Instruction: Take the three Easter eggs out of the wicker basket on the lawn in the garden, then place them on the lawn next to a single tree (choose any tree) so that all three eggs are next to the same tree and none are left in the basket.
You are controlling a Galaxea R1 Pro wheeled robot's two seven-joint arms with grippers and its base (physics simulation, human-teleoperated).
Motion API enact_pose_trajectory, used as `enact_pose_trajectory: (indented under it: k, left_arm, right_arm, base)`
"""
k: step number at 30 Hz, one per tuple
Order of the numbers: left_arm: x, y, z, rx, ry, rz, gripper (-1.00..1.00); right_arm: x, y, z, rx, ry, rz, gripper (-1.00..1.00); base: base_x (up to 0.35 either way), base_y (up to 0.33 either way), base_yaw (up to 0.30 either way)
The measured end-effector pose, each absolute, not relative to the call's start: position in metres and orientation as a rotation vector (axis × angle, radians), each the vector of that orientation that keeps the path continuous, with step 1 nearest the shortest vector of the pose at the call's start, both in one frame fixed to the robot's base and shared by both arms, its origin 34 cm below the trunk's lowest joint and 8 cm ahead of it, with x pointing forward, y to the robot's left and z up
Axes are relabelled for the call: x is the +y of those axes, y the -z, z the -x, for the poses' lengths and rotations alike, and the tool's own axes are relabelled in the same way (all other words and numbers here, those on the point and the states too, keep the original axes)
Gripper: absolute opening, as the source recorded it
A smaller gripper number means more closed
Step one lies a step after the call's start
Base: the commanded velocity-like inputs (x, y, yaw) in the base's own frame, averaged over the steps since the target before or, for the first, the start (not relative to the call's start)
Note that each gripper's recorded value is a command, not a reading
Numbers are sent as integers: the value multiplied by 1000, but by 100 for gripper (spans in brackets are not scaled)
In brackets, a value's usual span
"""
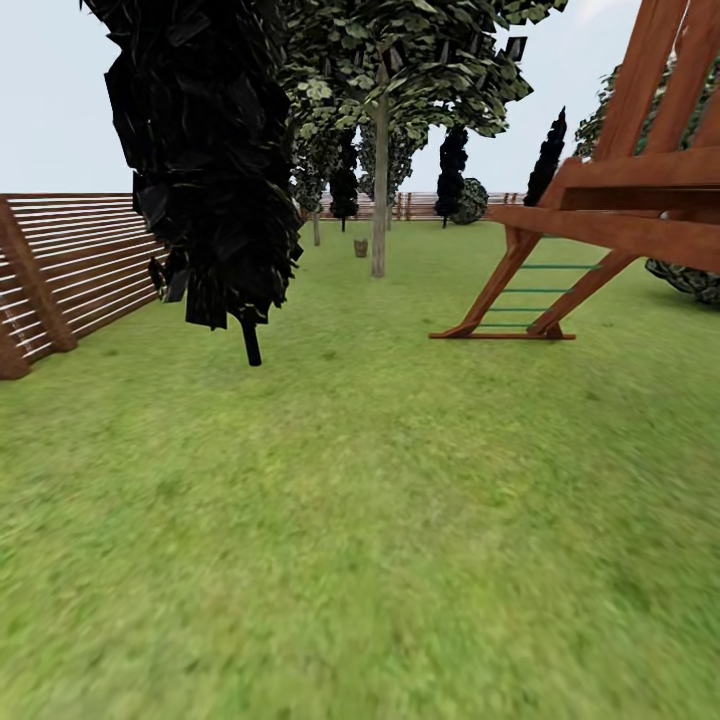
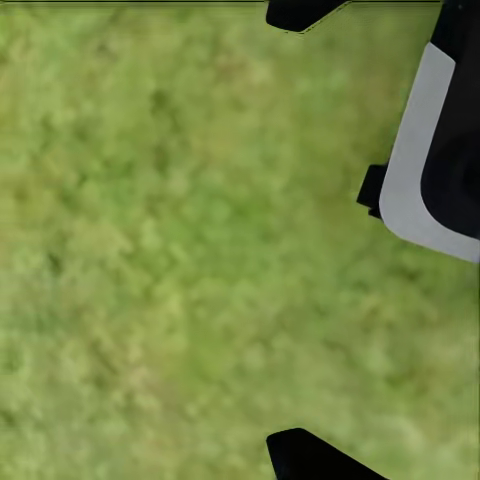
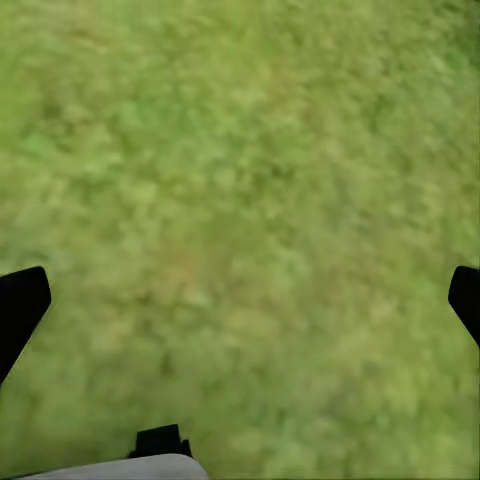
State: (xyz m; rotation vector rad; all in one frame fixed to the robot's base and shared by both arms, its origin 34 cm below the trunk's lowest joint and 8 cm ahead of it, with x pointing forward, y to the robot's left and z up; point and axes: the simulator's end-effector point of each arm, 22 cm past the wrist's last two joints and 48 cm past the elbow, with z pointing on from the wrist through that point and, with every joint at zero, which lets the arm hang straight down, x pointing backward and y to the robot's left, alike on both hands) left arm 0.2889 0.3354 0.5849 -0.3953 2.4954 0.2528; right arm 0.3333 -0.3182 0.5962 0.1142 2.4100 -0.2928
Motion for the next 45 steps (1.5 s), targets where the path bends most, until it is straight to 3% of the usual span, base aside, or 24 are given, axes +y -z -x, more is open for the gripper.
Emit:
enact_pose_trajectory:
  k: [21, 45]
  left_arm:
    - [336, -585, -288, 2498, -256, 404, 100]
    - [331, -583, -287, 2507, -248, 404, 100]
  right_arm:
    - [-318, -596, -333, 2410, 293, -114, 100]
    - [-318, -596, -333, 2410, 293, -114, 100]
  base:
    - [333, 5, 0]
    - [333, 124, 0]
